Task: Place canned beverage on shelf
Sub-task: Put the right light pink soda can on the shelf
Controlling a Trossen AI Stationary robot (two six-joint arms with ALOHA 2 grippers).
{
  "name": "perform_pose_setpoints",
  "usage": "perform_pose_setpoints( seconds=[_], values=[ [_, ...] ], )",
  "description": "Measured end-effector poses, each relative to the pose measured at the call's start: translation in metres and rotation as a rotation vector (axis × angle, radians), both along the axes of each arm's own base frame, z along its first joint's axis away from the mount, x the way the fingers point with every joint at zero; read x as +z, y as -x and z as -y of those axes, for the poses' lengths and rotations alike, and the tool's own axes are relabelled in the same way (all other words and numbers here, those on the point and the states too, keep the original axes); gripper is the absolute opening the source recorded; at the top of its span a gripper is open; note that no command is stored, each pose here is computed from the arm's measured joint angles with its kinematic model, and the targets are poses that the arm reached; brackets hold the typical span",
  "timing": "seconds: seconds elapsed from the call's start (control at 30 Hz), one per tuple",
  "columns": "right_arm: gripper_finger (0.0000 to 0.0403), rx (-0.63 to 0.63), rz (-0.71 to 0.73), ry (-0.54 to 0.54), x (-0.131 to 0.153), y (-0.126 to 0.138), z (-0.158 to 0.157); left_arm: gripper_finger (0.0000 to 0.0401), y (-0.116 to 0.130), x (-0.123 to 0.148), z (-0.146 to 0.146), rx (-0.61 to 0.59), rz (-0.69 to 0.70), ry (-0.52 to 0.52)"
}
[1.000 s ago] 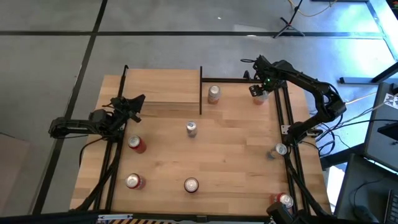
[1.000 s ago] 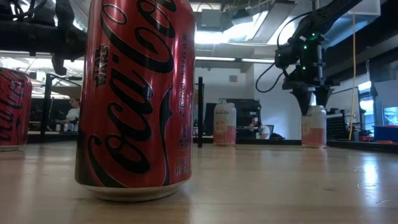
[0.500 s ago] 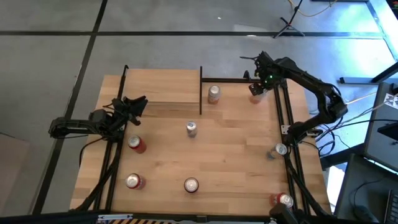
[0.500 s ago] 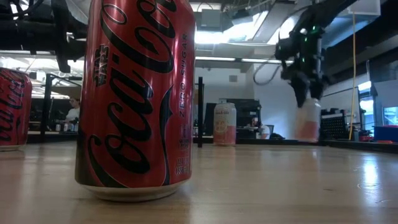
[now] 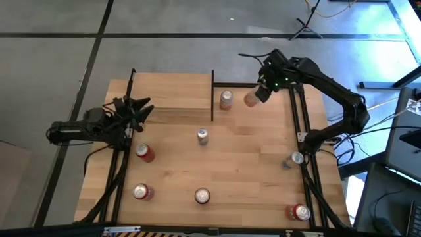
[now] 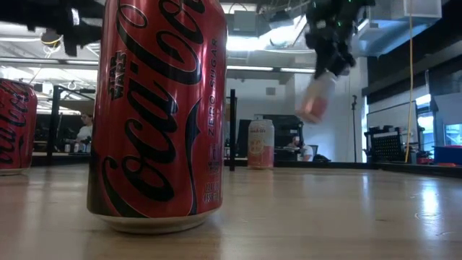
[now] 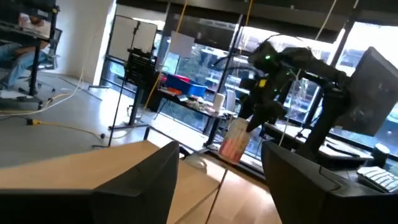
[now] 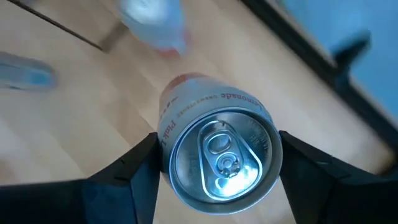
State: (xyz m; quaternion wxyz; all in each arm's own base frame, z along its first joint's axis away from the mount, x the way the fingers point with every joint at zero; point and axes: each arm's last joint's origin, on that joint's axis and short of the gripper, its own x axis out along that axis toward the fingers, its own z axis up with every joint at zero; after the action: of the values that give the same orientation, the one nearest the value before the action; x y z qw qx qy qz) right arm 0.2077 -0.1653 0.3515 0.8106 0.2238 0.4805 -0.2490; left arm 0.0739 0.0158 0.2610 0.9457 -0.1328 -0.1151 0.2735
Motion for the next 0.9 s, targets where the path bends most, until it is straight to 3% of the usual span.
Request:
perform_pose_setpoints(
  seconds=[0.4, 0.53, 0.73, 0.9],
  values=[
    [0.0249, 0.206, 0.237, 0.141, 0.064, -0.047, -0.042, 0.0211, -0.039, 0.055, 0.001, -0.052, -0.141, -0.003],
    [0.0249, 0.281, 0.269, 0.155, 0.073, -0.064, -0.053, 0.0211, -0.055, 0.081, -0.002, -0.029, -0.194, -0.003],
    [0.0250, 0.363, 0.356, 0.207, 0.077, -0.092, -0.062, 0.0211, -0.089, 0.097, -0.014, -0.063, -0.338, 0.018],
    [0.0250, 0.411, 0.406, 0.195, 0.072, -0.109, -0.064, 0.0211, -0.114, 0.104, -0.033, -0.175, -0.416, 0.070]
  ],
)
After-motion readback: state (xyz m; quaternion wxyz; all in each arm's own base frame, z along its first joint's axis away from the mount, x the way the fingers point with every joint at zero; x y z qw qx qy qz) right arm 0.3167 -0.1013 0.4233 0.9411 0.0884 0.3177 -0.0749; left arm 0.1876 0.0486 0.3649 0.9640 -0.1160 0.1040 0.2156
